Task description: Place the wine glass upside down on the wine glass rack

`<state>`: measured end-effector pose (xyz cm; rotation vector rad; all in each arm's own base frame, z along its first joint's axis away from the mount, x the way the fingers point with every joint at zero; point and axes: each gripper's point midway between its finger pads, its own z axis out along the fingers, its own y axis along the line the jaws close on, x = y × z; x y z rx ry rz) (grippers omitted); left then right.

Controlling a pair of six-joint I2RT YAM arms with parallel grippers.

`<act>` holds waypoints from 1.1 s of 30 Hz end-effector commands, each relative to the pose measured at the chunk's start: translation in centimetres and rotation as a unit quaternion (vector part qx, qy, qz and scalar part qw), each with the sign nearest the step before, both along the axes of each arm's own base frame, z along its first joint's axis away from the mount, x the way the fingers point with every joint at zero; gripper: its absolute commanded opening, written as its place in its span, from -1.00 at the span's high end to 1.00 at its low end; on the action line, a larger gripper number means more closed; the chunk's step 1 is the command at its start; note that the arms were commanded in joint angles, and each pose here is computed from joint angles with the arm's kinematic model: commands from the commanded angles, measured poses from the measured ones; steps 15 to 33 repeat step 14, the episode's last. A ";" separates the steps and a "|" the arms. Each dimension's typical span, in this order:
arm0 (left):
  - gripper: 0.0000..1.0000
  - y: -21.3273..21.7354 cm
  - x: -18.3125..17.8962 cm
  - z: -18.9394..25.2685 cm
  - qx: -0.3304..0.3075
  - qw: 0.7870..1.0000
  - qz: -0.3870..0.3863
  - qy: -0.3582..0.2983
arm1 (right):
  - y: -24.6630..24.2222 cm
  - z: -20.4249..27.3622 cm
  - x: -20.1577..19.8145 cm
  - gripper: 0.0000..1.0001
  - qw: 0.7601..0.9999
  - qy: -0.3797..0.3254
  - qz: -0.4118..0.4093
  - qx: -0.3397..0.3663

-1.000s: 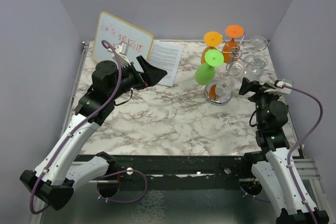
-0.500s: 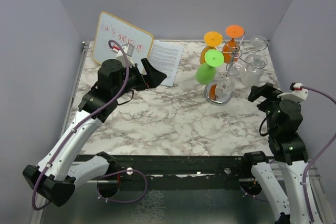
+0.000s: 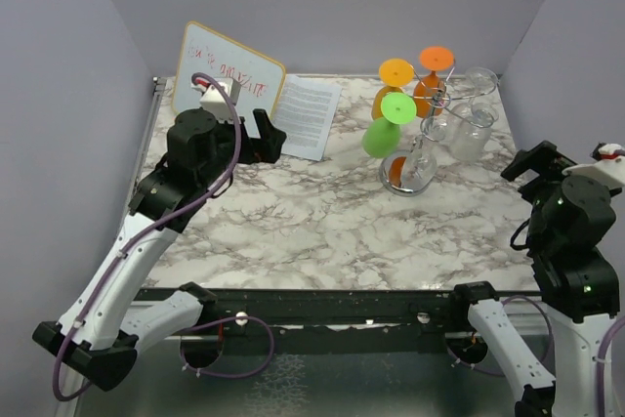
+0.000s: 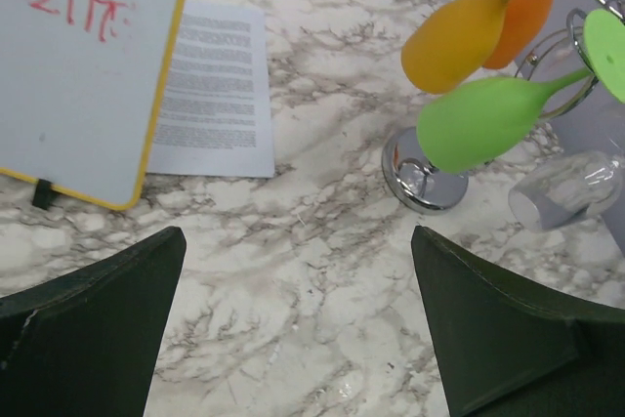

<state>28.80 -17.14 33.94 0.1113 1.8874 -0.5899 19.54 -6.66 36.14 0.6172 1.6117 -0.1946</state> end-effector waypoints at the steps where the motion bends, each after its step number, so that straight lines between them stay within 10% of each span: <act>1: -0.98 3.8 -0.9 4.5 0.052 0.994 0.049 -0.082 | -1.8 3.1 -1.7 -0.93 0.998 -0.007 -0.037 -0.048; 33: -0.98 7.3 -2.5 8.0 0.069 0.985 0.105 -0.116 | -2.8 4.7 -3.5 -0.94 0.995 -0.040 -0.054 -0.075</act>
